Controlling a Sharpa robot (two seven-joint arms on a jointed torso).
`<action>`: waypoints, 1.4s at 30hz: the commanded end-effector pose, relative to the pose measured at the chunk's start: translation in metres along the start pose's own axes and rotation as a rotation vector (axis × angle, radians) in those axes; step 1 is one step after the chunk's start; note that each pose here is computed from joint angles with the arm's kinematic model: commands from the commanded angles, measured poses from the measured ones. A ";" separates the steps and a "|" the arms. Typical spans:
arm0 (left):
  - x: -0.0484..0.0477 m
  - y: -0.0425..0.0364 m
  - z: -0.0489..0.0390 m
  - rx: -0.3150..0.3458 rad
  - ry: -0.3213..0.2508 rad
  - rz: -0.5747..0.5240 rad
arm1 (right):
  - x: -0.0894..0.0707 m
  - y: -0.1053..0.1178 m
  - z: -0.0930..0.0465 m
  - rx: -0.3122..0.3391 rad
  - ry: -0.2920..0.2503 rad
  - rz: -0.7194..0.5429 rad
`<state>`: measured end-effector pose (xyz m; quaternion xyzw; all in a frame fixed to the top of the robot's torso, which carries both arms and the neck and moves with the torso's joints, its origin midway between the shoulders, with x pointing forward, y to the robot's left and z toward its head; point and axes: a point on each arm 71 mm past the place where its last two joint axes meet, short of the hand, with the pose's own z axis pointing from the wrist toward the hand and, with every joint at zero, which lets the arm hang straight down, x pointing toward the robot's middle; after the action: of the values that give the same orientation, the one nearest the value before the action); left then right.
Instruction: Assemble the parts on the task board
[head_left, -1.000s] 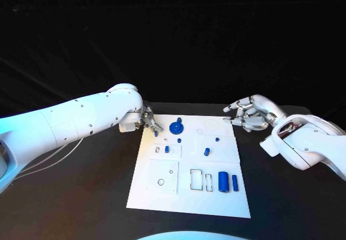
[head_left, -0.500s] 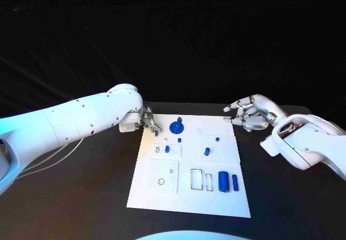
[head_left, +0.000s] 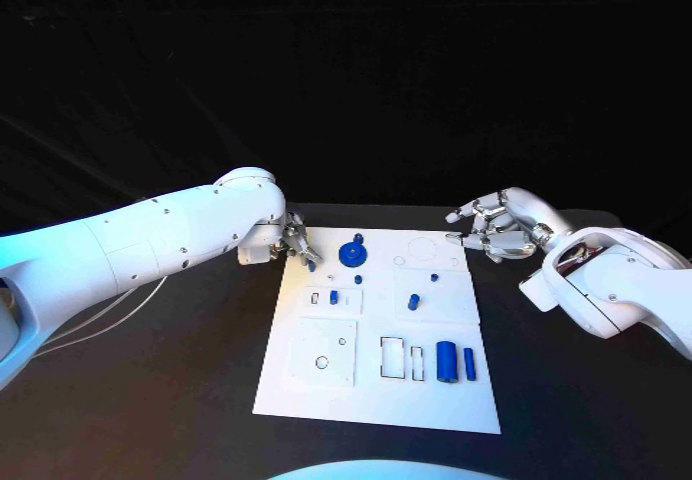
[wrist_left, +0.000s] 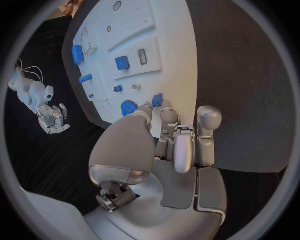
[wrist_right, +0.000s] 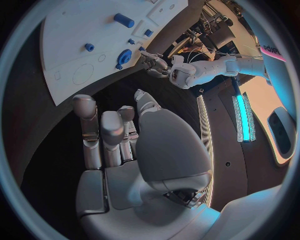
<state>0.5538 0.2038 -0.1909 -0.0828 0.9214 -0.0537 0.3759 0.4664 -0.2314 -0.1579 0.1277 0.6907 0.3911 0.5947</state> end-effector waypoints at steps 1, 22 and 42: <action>0.0024 -0.0025 0.0000 0.009 0.026 0.000 | 0.001 0.001 0.000 -0.012 0.003 -0.006; 0.0057 -0.0002 -0.0017 0.030 0.052 -0.055 | 0.001 0.001 0.000 -0.013 0.003 -0.006; 0.0185 0.0116 -0.0309 0.116 -0.016 -0.161 | 0.001 -0.001 0.000 -0.009 -0.003 0.000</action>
<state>0.5188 0.2155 -0.1846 -0.1218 0.9140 -0.1186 0.3683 0.4668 -0.2317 -0.1588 0.1289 0.6904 0.3910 0.5948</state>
